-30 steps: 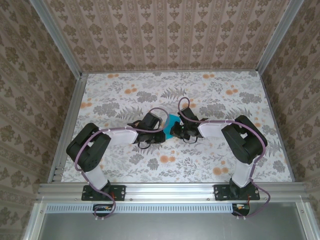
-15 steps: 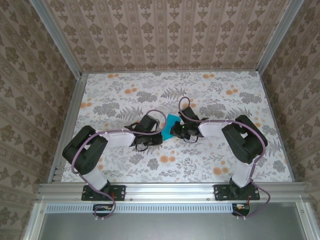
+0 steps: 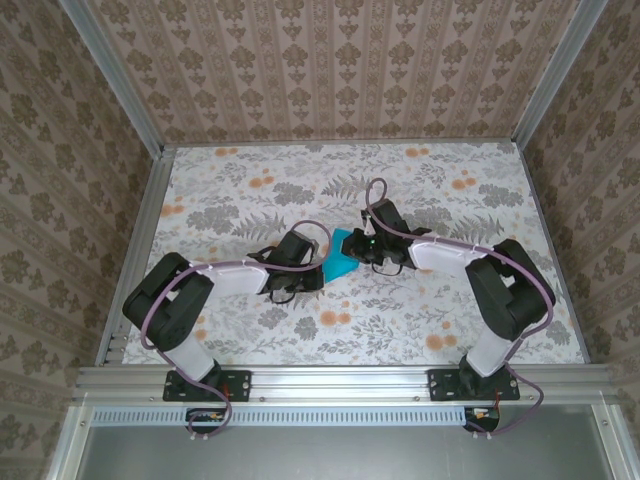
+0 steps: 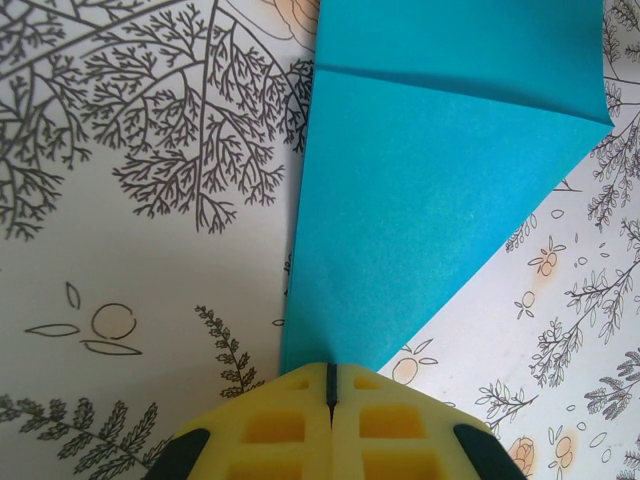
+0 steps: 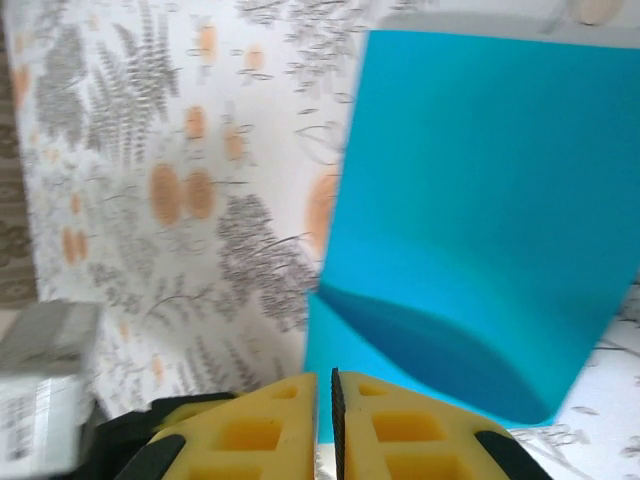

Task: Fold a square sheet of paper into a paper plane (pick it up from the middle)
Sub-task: Third fold the triangle at the center of the table.

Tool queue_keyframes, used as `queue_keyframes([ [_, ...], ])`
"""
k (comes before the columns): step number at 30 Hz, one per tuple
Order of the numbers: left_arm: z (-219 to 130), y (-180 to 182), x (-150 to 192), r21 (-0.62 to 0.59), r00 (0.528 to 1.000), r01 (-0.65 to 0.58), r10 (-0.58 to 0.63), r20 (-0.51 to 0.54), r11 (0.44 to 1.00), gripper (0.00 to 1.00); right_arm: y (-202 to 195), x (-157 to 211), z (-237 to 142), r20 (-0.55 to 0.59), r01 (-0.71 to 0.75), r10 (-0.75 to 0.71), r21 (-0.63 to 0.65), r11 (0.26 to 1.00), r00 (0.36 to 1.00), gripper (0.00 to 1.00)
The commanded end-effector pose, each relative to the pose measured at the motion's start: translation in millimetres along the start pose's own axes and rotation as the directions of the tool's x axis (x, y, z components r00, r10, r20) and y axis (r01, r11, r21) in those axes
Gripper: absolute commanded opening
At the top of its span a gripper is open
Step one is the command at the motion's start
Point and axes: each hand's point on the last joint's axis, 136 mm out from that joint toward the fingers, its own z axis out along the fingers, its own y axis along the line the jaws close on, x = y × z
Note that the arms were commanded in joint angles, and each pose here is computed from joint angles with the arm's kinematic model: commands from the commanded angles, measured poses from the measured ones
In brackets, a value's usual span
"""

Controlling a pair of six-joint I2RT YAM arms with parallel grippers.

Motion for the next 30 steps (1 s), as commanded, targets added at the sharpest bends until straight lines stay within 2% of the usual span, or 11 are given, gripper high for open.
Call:
queue_keyframes([
  [1, 2, 28, 25, -0.093, 0.996, 0.039, -0.046, -0.078, 0.995, 0.03, 2, 24, 10, -0.066, -0.004, 0.003, -0.016, 1.0, 0.998, 0.13],
  [8, 3, 25, 23, -0.081, 0.996, 0.046, -0.052, -0.077, 0.996, 0.03, -3, 53, 43, -0.143, -0.049, 0.049, 0.004, 0.999, 0.989, 0.09],
  [16, 3, 24, 22, -0.08, 0.996, 0.051, -0.057, -0.075, 0.995, 0.03, -29, 68, 54, -0.175, -0.074, 0.086, 0.074, 0.995, 0.981, 0.09],
  [30, 5, 34, 31, -0.116, 0.991, 0.065, -0.078, -0.113, 0.991, 0.03, -88, 32, 28, -0.061, -0.133, 0.146, 0.177, 0.975, 0.987, 0.09],
])
